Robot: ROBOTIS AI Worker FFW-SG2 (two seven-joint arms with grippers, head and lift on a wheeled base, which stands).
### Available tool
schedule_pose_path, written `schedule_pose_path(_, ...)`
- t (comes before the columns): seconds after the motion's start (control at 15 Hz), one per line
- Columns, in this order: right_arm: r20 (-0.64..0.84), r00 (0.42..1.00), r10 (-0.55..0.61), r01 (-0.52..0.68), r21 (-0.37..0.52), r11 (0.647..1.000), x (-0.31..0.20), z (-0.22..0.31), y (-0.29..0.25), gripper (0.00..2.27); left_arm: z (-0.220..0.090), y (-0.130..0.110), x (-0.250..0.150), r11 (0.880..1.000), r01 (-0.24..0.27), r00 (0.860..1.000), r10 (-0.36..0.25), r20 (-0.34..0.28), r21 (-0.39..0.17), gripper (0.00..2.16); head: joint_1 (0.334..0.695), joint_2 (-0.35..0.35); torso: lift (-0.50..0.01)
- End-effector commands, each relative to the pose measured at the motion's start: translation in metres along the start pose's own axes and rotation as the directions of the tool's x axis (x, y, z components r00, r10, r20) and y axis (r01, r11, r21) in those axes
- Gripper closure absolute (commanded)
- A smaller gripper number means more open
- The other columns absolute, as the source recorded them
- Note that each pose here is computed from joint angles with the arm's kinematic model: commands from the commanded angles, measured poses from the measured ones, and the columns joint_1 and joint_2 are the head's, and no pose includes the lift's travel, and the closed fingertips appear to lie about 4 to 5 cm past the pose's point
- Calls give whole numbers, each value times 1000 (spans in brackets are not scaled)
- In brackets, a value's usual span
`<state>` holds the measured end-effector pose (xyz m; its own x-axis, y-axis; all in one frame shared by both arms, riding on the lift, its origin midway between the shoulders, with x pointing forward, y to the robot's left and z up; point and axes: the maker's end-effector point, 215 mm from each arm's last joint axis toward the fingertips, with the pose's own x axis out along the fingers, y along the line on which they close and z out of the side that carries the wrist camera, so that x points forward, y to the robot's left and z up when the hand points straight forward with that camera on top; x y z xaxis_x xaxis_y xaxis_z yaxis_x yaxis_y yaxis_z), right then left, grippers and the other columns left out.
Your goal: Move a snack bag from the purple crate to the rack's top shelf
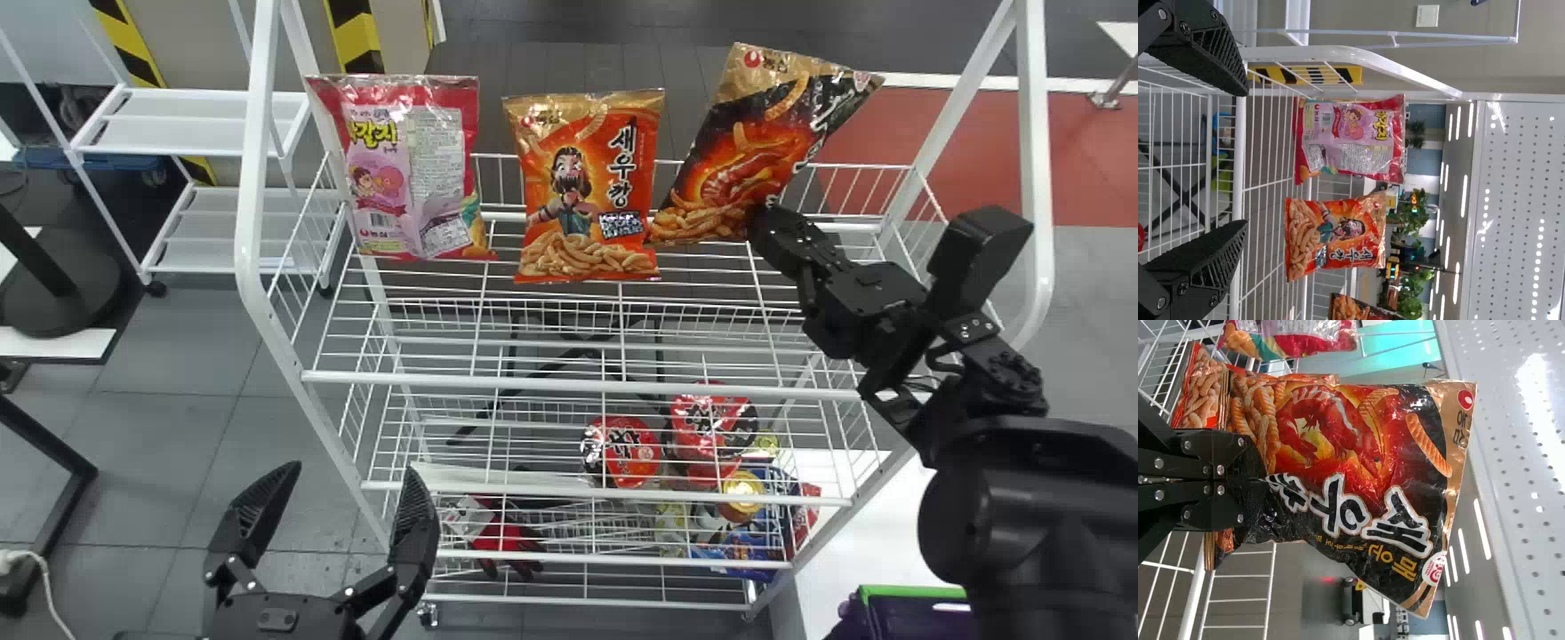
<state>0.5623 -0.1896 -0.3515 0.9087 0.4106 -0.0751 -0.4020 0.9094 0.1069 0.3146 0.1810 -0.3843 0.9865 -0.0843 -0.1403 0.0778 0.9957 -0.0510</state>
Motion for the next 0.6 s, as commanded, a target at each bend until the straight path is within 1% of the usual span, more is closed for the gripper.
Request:
schedule_pose_path(0.0,10,1000,-2,2,-20,1000,9,-2,4,1521,-1,0,1,1000,1,1000,-1,-1,0,137,695,-11,0)
schedule_pose_path(0.07,42,999,-23,25,-51,998,11,4,3,1521,-3,0,1,1000,1,1000,-1,-4,0,137,695,-10,0)
schedule_pose_path(0.13,50,998,-46,49,-56,997,14,6,0,1521,-7,1,1,1000,0,1000,0,-10,0,137,695,-8,0)
schedule_pose_path(0.2,43,997,-61,64,-64,996,17,3,-3,1521,-9,1,2,1000,0,1000,0,-13,0,137,695,-8,0)
schedule_pose_path(0.4,18,991,-134,135,-142,981,26,-4,3,1521,-12,3,3,1000,-4,1000,4,-16,1,137,695,-11,0)
schedule_pose_path(0.53,10,984,-176,176,-174,969,29,-11,5,1521,-10,6,3,1000,-7,1000,7,-12,3,137,695,-5,0)
